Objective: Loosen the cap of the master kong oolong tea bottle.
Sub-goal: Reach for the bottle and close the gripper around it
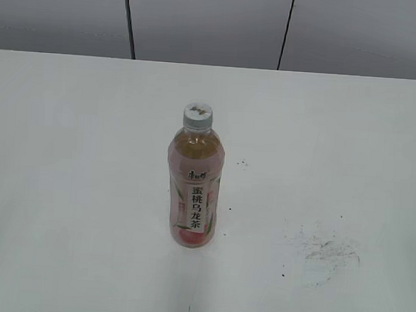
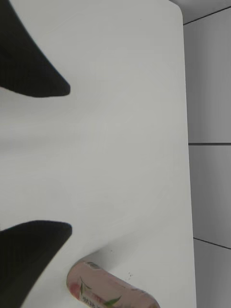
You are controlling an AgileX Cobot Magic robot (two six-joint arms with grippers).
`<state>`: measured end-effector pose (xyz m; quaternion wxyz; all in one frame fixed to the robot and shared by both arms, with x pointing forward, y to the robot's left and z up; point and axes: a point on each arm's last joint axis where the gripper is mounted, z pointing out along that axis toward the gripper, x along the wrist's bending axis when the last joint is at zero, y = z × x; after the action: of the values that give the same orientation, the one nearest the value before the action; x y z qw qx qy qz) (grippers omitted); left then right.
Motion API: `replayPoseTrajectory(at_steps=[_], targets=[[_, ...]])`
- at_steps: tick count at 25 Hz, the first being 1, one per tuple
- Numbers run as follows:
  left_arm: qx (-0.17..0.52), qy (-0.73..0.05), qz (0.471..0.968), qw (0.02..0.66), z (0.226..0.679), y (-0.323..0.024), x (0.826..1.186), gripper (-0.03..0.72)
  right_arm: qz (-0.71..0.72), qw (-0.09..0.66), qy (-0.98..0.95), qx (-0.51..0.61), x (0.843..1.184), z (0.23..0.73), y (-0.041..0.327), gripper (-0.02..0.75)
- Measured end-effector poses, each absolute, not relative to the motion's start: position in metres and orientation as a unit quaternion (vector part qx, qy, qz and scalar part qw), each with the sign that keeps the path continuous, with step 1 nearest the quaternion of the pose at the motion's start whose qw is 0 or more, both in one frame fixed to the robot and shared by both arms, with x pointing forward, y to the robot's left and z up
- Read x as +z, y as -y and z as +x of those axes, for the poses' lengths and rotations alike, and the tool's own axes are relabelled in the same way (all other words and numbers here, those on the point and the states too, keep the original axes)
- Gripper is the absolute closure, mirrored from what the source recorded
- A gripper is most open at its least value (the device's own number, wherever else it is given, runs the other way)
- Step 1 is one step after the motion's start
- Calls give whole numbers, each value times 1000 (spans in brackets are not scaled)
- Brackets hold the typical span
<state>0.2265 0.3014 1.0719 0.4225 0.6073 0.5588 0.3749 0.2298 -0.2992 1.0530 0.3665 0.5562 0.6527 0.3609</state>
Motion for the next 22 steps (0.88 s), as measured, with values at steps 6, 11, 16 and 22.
replayPoseTrajectory(at_steps=[6,11,16,22], targets=[[375,-559,607,422,227,-301,1072,209,556,366,-653,361,1053,230,299,255],[375,-559,607,422,227,-301,1072,209,556,366,-653,361,1053,230,299,255],[375,-559,607,422,227,-301,1072,209,556,366,-653,361,1053,230,299,255],[375,-559,607,422,227,-301,1072,209,556,366,-653,361,1053,230,299,255]])
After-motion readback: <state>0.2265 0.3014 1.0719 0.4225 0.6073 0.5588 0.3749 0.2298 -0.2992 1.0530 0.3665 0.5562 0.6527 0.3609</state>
